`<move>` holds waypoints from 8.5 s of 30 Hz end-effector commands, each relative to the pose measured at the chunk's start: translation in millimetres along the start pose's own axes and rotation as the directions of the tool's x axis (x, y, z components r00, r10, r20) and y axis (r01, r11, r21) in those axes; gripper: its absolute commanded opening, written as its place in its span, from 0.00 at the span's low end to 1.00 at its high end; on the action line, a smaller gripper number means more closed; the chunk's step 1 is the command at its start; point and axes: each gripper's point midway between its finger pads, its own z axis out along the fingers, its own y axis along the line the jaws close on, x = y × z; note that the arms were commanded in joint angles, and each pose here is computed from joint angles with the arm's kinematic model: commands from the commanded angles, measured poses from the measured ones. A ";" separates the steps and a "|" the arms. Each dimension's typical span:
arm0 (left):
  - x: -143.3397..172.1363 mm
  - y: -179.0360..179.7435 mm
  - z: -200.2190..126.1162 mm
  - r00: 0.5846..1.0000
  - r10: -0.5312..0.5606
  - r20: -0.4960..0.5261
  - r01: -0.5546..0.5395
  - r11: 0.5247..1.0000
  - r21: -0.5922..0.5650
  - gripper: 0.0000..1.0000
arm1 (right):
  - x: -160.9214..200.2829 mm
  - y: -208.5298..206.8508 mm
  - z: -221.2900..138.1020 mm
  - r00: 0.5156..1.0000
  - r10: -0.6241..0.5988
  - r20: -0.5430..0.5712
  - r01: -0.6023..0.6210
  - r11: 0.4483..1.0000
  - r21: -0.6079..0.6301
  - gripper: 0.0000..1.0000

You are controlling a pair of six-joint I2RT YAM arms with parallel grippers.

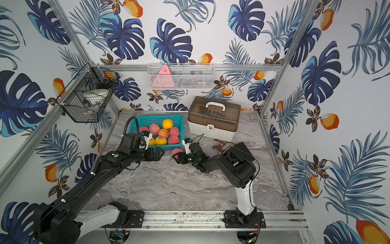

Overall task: Put the peaches into the basket
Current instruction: Pick up the peach from the center of the board, then place the peach in the basket.

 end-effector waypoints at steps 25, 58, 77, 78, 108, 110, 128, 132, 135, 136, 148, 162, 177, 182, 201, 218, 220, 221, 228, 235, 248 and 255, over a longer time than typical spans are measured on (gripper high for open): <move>-11.8 -54.6 -0.4 0.989 0.032 -0.142 0.004 0.969 0.246 0.99 | -2.5 46.9 -96.5 0.960 -0.262 0.103 0.267 0.963 -0.036 0.80; 10.5 -99.9 22.9 0.961 0.119 -0.252 -0.032 0.946 0.323 0.99 | -23.1 75.8 -142.1 0.873 -0.472 0.122 0.465 0.881 0.083 0.87; 70.5 3.3 22.1 0.936 0.011 -0.352 -0.067 0.987 -0.145 0.99 | -7.3 70.5 -137.6 0.912 -0.405 0.070 0.403 0.914 0.035 0.96; 71.7 6.7 20.7 0.938 0.003 -0.348 -0.064 0.985 -0.162 0.99 | -6.4 70.5 -136.9 0.912 -0.404 0.067 0.403 0.915 0.031 0.97; 119.3 42.5 40.7 0.887 -0.078 -0.455 -0.062 0.957 -0.285 0.99 | -18.9 62.4 -138.7 0.935 -0.344 0.082 0.347 0.937 -0.029 1.00; 123.1 43.2 41.6 0.882 -0.086 -0.464 -0.056 0.957 -0.284 0.99 | -22.2 63.3 -142.2 0.935 -0.343 0.095 0.346 0.938 -0.023 1.00; 132.5 46.9 44.1 0.875 -0.090 -0.476 -0.070 0.949 -0.308 0.94 | -32.4 68.4 -154.0 0.928 -0.351 0.129 0.356 0.934 -0.017 1.00; 133.8 46.7 45.4 0.872 -0.086 -0.482 -0.076 0.949 -0.307 0.86 | -34.0 68.6 -157.3 0.924 -0.359 0.133 0.364 0.932 -0.007 1.00; 134.5 46.4 46.5 0.872 -0.087 -0.482 -0.073 0.950 -0.305 0.77 | -35.0 67.7 -160.2 0.920 -0.367 0.135 0.370 0.929 0.006 1.00; 134.6 46.2 46.5 0.872 -0.088 -0.481 -0.072 0.950 -0.304 0.76 | -35.8 67.2 -161.4 0.918 -0.371 0.136 0.374 0.928 0.011 1.00; 112.0 35.8 40.1 0.891 -0.040 -0.453 -0.100 0.954 -0.281 0.66 | -43.7 60.7 -162.2 0.928 -0.356 0.110 0.352 0.934 0.054 1.00; 33.6 -16.6 29.9 0.940 0.056 -0.337 -0.114 0.981 -0.155 0.67 | -86.2 62.2 -177.5 0.940 -0.324 0.103 0.310 0.942 0.130 1.00; -59.6 -24.9 39.6 0.980 0.099 -0.171 -0.130 0.975 -0.182 0.65 | -132.6 83.6 -195.9 0.939 -0.314 0.143 0.301 0.948 0.107 1.00; -76.2 -14.2 47.7 0.985 0.083 -0.153 -0.112 0.974 -0.199 0.65 | -140.0 81.2 -193.3 0.937 -0.318 0.147 0.305 0.947 0.101 1.00; -153.3 55.0 80.9 0.999 0.051 0.002 -0.048 0.938 -0.342 0.65 | -138.5 61.8 -180.6 0.957 -0.264 0.121 0.258 0.964 0.065 1.00; -164.6 98.8 114.6 0.996 0.081 0.020 -0.062 0.873 -0.483 0.65 | -127.7 61.4 -168.0 0.979 -0.183 0.093 0.183 0.983 0.005 1.00; -163.3 102.8 117.0 0.996 0.085 0.012 -0.068 0.864 -0.498 0.65 | -128.1 61.3 -168.3 0.979 -0.185 0.090 0.185 0.983 0.008 1.00; -162.7 104.7 117.7 0.996 0.087 0.008 -0.071 0.859 -0.506 0.65 | -127.1 60.3 -167.5 0.980 -0.181 0.087 0.181 0.983 0.010 1.00; -155.0 117.0 121.9 0.996 0.089 -0.003 -0.076 0.835 -0.545 0.65 | -124.8 58.7 -166.1 0.982 -0.169 0.086 0.169 0.986 0.008 1.00; -148.4 122.3 125.1 0.996 0.087 -0.013 -0.079 0.827 -0.556 0.66 | -126.5 57.9 -167.5 0.980 -0.178 0.090 0.177 0.984 0.017 1.00; -145.7 122.9 123.0 0.997 0.079 -0.020 -0.077 0.825 -0.560 0.74 | -128.2 51.8 -175.4 0.978 -0.181 0.102 0.177 0.983 0.046 1.00; -154.4 113.2 107.9 0.996 0.088 0.005 -0.071 0.837 -0.543 0.88 | -133.8 45.8 -185.3 0.976 -0.187 0.113 0.179 0.981 0.078 1.00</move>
